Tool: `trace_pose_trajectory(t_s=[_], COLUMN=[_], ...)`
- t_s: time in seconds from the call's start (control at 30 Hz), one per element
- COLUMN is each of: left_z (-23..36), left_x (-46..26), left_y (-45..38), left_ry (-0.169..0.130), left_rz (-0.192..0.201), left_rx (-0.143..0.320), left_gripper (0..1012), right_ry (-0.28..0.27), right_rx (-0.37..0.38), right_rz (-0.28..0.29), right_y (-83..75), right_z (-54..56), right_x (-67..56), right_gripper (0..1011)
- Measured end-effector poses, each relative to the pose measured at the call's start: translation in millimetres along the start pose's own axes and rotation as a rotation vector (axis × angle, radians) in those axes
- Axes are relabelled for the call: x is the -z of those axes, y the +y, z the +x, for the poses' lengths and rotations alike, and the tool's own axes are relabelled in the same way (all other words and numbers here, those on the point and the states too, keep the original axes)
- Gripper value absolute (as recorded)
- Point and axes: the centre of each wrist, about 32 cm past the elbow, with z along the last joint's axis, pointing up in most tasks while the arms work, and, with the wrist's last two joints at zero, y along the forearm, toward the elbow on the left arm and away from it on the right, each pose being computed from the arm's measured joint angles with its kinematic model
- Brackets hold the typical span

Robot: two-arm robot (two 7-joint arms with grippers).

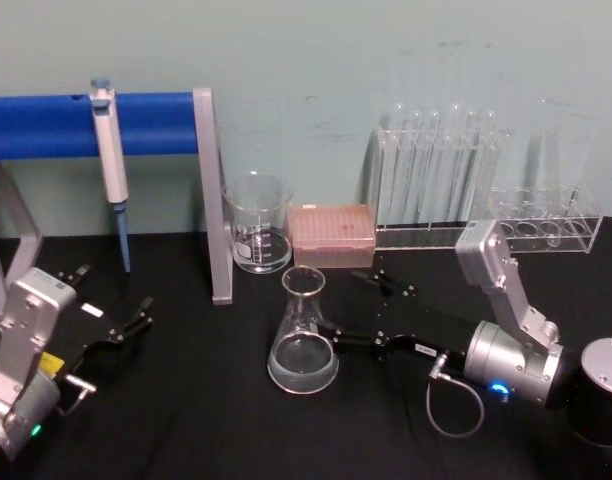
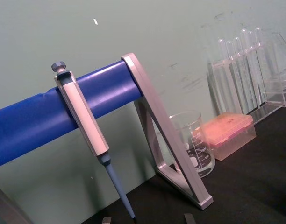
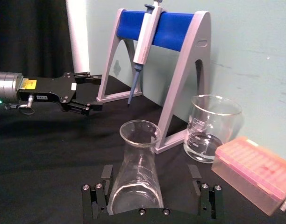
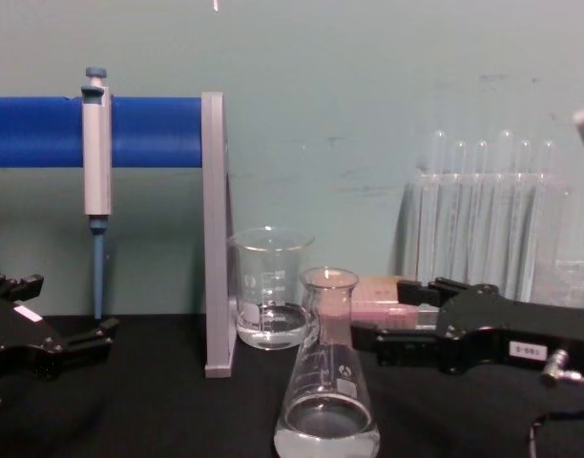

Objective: Grasp the erlenmeyer flask with one hand, shake it three times, then place it back.

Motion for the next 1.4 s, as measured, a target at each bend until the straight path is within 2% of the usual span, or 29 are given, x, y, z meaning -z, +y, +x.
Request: trace_pose_trajectory(t_s=[0.9,1.4], left_z=[0.0,0.0], left_x=[0.0,0.0], left_y=[0.0,0.0], left_ry=[0.000,0.000], left_rz=[0.000,0.000], left_rx=[0.000,0.000], left_gripper=[1001,1001], right_ry=[0.017,0.013], right_rx=[-0.043,-0.040], right_rz=[0.005,0.008], right_y=[38.5,52.2], right_z=[-2.1,-0.3], right_x=[3.1,2.1], right_gripper=[1002,1002])
